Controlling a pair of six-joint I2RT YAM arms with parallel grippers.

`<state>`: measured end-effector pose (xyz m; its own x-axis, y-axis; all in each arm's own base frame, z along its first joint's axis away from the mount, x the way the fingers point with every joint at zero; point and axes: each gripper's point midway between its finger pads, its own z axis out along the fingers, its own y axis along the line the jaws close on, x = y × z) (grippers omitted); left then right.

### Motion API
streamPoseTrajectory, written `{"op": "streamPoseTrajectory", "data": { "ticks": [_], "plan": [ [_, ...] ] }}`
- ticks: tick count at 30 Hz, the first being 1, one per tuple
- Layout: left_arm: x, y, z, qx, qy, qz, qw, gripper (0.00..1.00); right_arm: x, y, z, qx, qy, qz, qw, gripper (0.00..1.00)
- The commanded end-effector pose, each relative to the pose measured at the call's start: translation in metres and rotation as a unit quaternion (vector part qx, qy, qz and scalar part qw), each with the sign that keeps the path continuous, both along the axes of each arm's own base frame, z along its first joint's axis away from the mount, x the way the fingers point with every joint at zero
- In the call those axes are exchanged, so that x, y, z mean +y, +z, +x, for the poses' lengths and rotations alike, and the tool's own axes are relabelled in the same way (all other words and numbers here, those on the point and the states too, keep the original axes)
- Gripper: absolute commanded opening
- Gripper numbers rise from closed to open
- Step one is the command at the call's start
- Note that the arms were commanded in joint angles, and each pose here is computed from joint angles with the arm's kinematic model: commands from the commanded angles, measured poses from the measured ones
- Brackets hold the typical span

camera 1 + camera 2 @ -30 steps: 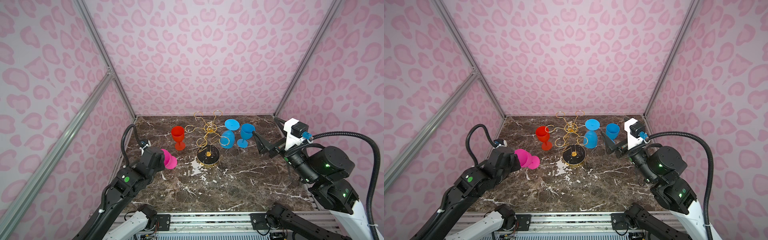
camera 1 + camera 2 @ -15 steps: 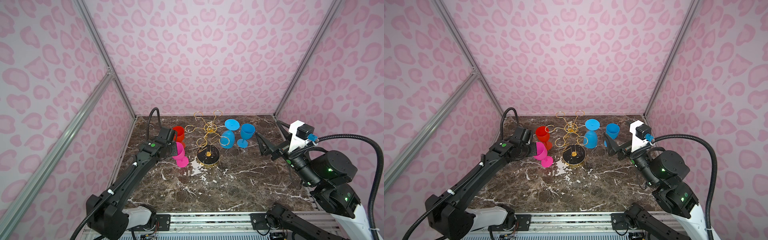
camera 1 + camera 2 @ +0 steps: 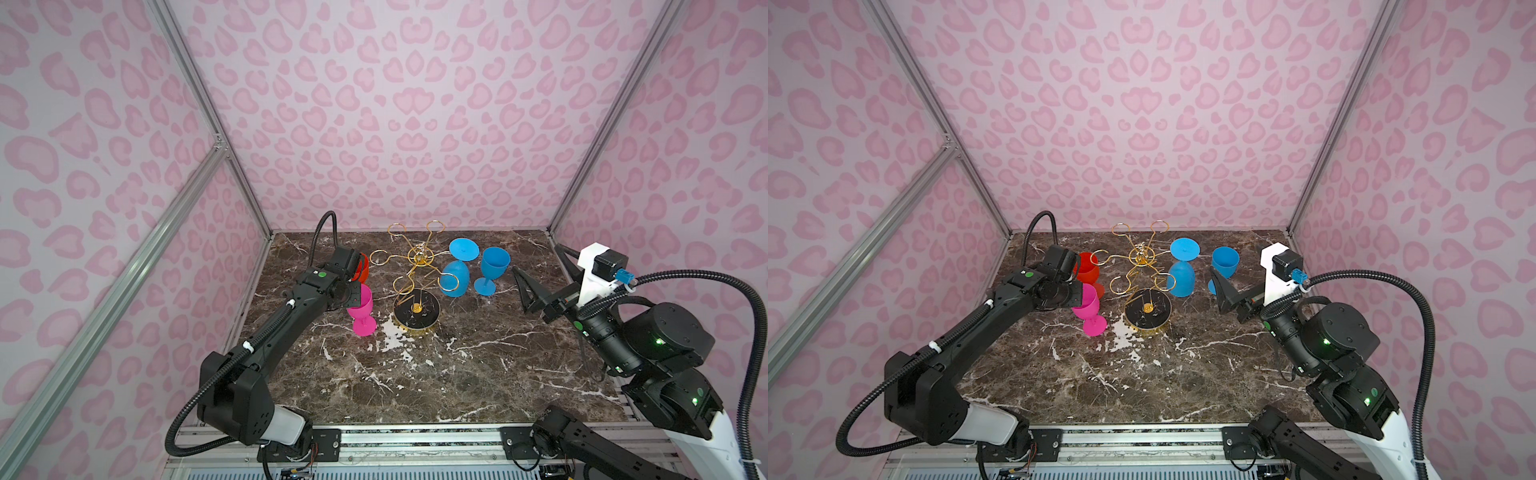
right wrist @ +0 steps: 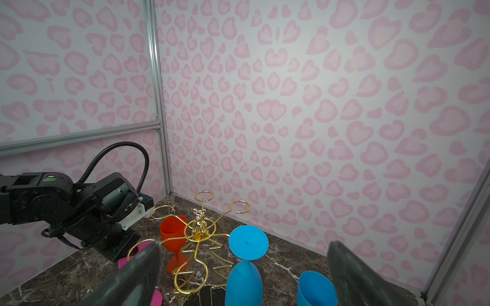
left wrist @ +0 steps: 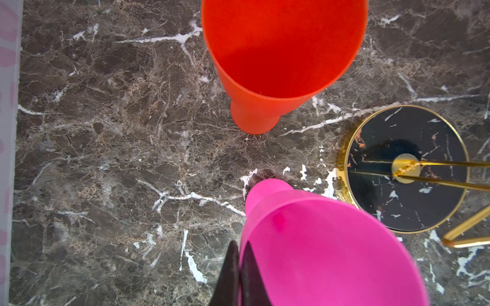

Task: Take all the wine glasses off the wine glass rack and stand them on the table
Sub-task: 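Lower the magenta glass upright onto the table beside the red-orange glass with the left gripper, then open and lift the left gripper off the magenta glass while the right gripper reaches rackward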

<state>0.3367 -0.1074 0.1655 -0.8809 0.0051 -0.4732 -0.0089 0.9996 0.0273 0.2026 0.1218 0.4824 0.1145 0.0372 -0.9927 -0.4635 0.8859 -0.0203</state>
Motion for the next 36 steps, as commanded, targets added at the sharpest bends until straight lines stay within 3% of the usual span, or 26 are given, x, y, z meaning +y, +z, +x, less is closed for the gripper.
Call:
{"op": "streamPoseTrajectory", "data": {
  "ticks": [1,12,18,22,36],
  "plan": [
    [0.006,-0.004,-0.001,0.006,-0.003,0.025,1.0,0.03,-0.001,0.001,0.0,-0.001,-0.002,0.005,1.0,0.99],
    [0.004,-0.014,0.002,0.014,-0.006,0.026,1.0,0.03,-0.008,0.002,-0.003,-0.007,-0.012,0.015,1.0,0.99],
    [0.006,-0.009,0.0,0.01,-0.001,0.024,1.0,0.3,-0.008,0.0,-0.002,-0.002,-0.014,0.007,1.0,0.99],
    [0.005,-0.002,0.001,0.004,0.002,0.02,1.0,0.41,-0.007,-0.001,-0.001,0.001,-0.014,0.005,1.0,0.99],
    [0.005,0.049,0.003,-0.044,0.013,-0.005,0.999,0.54,-0.008,-0.005,0.005,0.012,-0.029,-0.006,1.0,1.0]
  ]
}}
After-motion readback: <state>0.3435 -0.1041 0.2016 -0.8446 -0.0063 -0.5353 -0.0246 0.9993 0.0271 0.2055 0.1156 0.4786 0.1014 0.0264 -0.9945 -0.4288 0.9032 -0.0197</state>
